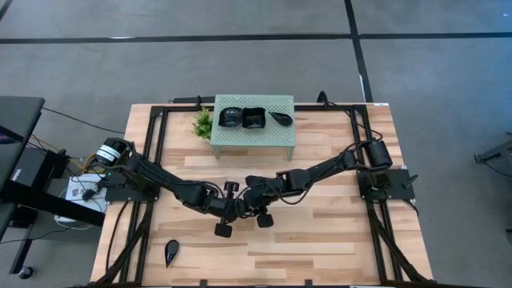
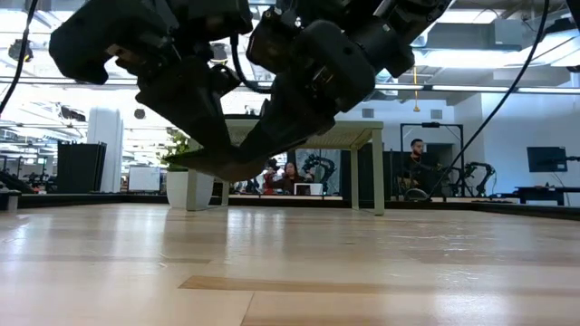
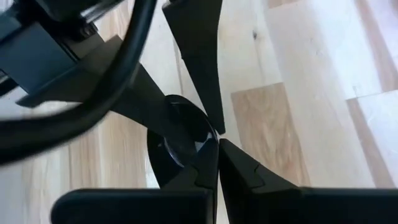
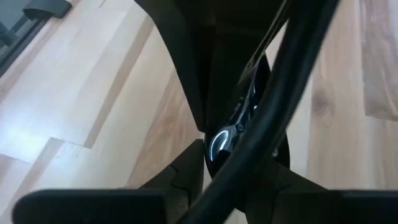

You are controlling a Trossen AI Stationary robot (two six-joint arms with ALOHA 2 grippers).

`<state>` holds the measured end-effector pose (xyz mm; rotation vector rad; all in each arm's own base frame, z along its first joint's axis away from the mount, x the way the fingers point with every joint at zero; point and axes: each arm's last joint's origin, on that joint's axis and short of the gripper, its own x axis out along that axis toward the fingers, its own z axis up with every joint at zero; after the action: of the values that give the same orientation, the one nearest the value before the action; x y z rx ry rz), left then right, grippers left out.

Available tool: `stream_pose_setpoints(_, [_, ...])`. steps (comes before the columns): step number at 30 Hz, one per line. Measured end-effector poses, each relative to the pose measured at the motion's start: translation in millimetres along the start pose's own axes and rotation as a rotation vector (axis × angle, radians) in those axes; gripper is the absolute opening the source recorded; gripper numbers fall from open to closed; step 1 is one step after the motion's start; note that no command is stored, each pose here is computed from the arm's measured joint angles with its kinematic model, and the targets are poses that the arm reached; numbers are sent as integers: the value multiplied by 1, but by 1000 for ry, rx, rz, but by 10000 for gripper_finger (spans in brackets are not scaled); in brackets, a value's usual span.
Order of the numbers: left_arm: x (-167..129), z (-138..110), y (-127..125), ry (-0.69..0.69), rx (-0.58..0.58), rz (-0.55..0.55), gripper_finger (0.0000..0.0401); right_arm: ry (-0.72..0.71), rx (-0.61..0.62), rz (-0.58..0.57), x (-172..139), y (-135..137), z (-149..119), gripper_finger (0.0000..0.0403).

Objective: Pick & Place Mini shaped plates
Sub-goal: Stack the drop-shaped plate on top of the other drop-shaped plates on the shelf

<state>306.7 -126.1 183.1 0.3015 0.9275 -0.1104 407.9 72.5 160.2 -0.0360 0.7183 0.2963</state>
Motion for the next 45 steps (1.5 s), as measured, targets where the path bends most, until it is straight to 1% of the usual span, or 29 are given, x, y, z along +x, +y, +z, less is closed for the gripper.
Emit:
stream_pose_setpoints(12, [-1,0,-1,-3,2,-6,8,-20,-13,2,0,0,2,77])
stream_pose_setpoints(15, [-1,0,-1,-2,3,-6,8,-21,-13,2,0,0,2,63])
stream_pose_setpoints(22, [-1,0,-1,0,9,-3,9,-23,-16,8,0,0,2,14])
stream_pose_setpoints(24, [-1,0,-2,0,9,-3,10,-23,-17,8,0,0,2,7])
stream_pose_setpoints(27, [-1,0,-1,0,11,-2,24,-23,-16,8,0,0,2,7])
stream_pose_setpoints(32, [-1,1,0,-11,5,36,66,-22,-10,-8,0,0,2,24])
stream_pose_setpoints(35, [-2,2,0,-15,4,60,89,-21,-10,-14,0,-1,2,25])
stream_pose_setpoints(38, [-10,5,0,-48,-3,74,103,-28,-10,-15,0,-1,2,17])
stream_pose_setpoints(40, [-22,8,-1,-81,-8,72,109,-31,-11,-13,0,-1,3,11])
stream_pose_setpoints(43, [-47,12,-3,-142,-15,50,111,-45,-10,-11,-1,-1,5,9])
stream_pose_setpoints(45, [-70,16,-1,-214,-41,59,111,-33,-11,-10,-1,-1,4,12])
